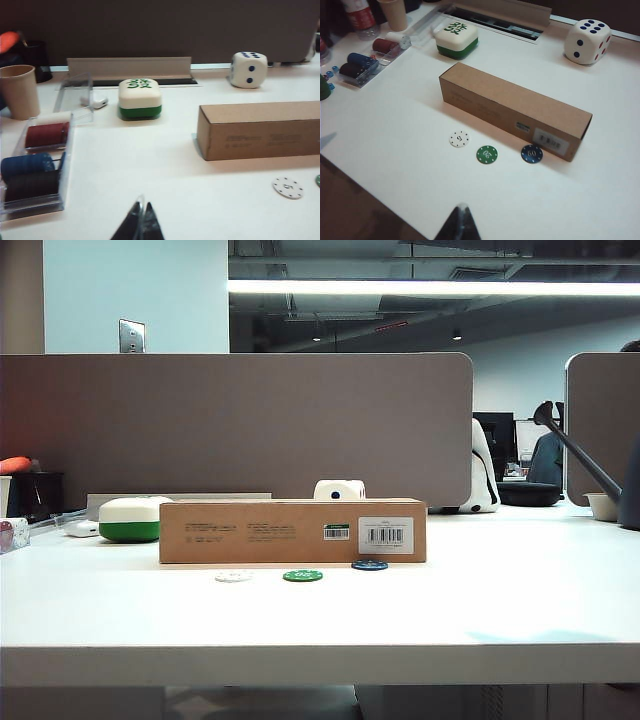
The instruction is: Push the chip with the highest value in the row forward next to the rectangular box.
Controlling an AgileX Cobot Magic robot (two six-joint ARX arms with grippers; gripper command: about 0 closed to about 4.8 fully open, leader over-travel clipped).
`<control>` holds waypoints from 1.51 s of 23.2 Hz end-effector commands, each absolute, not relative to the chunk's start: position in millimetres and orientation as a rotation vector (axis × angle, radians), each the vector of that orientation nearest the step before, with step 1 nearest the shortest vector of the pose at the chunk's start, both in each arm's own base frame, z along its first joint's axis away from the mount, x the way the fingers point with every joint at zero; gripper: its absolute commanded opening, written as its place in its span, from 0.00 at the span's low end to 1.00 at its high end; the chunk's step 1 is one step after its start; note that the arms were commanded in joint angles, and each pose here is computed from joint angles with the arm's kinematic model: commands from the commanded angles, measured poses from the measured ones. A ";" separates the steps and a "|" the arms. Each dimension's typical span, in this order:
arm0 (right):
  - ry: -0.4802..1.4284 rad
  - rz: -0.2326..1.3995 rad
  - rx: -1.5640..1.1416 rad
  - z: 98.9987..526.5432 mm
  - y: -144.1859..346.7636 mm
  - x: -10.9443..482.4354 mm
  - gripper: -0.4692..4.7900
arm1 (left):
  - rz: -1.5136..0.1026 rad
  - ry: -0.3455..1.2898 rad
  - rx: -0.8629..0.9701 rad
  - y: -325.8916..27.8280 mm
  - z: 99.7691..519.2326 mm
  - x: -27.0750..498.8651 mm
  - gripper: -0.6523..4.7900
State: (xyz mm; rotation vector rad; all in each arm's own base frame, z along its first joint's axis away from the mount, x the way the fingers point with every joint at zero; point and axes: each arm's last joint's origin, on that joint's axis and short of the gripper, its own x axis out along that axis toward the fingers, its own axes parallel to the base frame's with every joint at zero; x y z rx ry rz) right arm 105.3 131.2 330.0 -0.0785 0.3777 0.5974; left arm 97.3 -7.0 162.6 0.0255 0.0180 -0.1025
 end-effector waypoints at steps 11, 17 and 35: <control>0.130 0.553 -0.068 341.3 73.6 67.2 0.08 | -0.105 0.007 0.026 -6.3 164.7 97.1 0.11; 0.111 0.464 -0.065 342.6 67.4 65.6 0.08 | -0.106 0.007 0.026 -6.4 164.7 97.1 0.11; 0.116 0.470 -0.069 342.3 67.5 65.2 0.08 | -0.106 0.007 0.026 -6.4 164.7 97.1 0.11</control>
